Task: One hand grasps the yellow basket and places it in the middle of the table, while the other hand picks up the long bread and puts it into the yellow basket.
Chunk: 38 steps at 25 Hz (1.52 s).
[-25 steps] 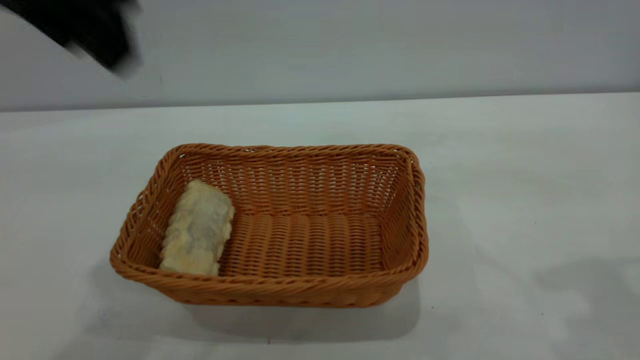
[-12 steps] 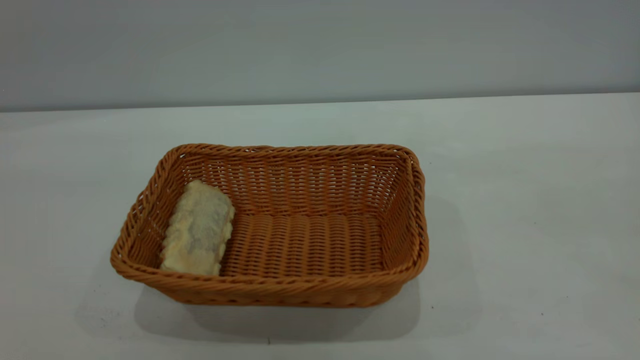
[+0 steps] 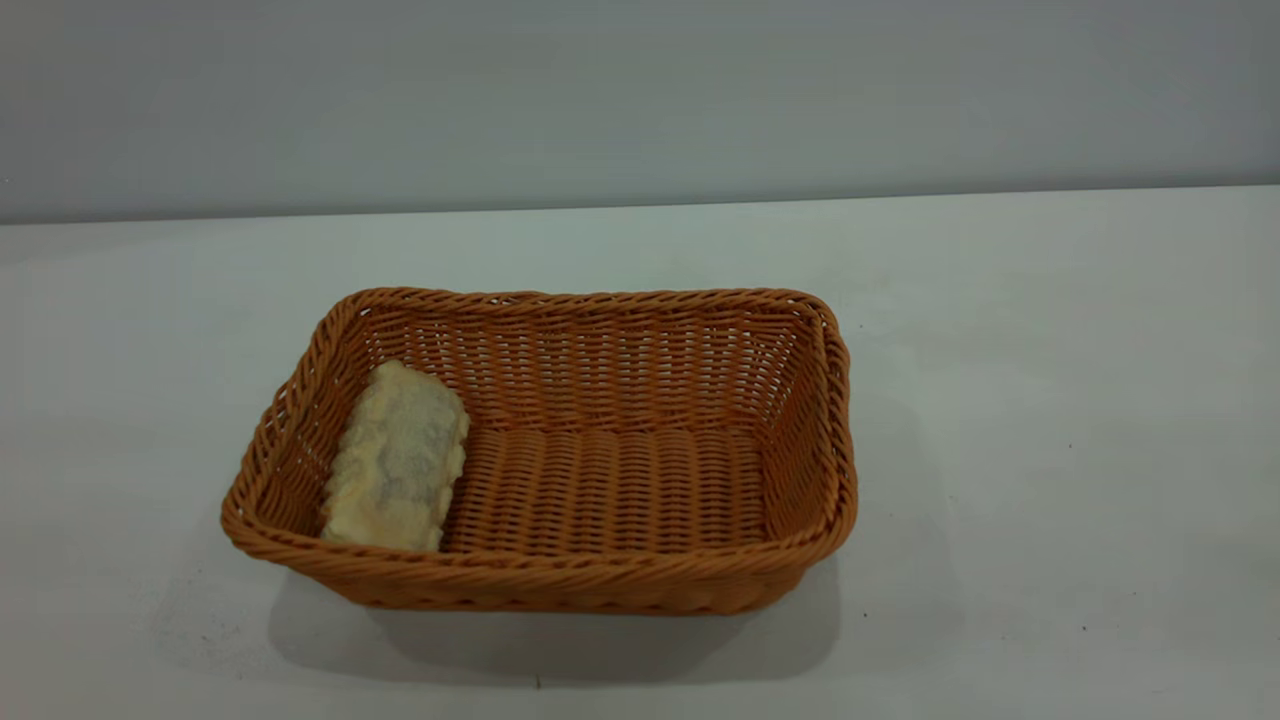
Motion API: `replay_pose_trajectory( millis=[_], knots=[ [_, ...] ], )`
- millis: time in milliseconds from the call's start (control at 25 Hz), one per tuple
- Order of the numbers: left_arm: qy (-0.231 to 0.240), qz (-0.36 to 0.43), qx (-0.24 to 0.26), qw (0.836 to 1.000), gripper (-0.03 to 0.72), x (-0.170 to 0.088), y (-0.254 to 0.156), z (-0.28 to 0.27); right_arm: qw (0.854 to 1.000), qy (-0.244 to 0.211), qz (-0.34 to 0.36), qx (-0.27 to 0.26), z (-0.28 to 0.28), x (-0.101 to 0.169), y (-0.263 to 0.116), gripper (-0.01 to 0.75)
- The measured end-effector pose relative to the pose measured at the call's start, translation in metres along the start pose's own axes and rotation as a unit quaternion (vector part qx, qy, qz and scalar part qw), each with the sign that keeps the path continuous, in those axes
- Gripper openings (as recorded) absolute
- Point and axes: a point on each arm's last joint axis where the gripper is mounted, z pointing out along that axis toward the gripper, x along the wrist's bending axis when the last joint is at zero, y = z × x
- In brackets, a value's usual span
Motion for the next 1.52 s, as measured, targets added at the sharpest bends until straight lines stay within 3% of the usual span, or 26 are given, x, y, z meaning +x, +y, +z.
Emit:
replay_pose_trajectory(
  millis=[240, 480, 840, 960, 1320, 1520],
  knots=[
    [-0.011, -0.013, -0.035, 0.999, 0.513, 0.01, -0.048, 0.009, 0.999, -0.012, -0.003, -0.033, 0.015, 0.003, -0.033, 0.509],
    [-0.019, 0.0, -0.028, 0.999, 0.513, 0.008, -0.065, 0.022, 0.997, -0.03, -0.01, -0.075, 0.012, 0.004, -0.041, 0.509],
    [-0.124, 0.09, -0.012, 0.988, 0.513, -0.012, -0.071, 0.02, 0.997, -0.03, -0.01, -0.076, 0.012, 0.004, -0.041, 0.508],
    [-0.14, 0.104, -0.013, 0.985, 0.513, -0.014, -0.071, 0.02, 0.997, -0.03, -0.01, -0.076, 0.012, 0.004, -0.041, 0.508],
    [-0.143, 0.107, -0.013, 0.984, 0.513, -0.015, -0.071, 0.019, 0.995, -0.033, -0.011, -0.09, 0.009, 0.005, -0.044, 0.508],
    [-0.088, 0.064, -0.013, 0.994, 0.513, -0.017, -0.072, 0.018, 0.99, -0.057, -0.003, -0.13, 0.002, 0.008, -0.052, 0.508]
  ],
)
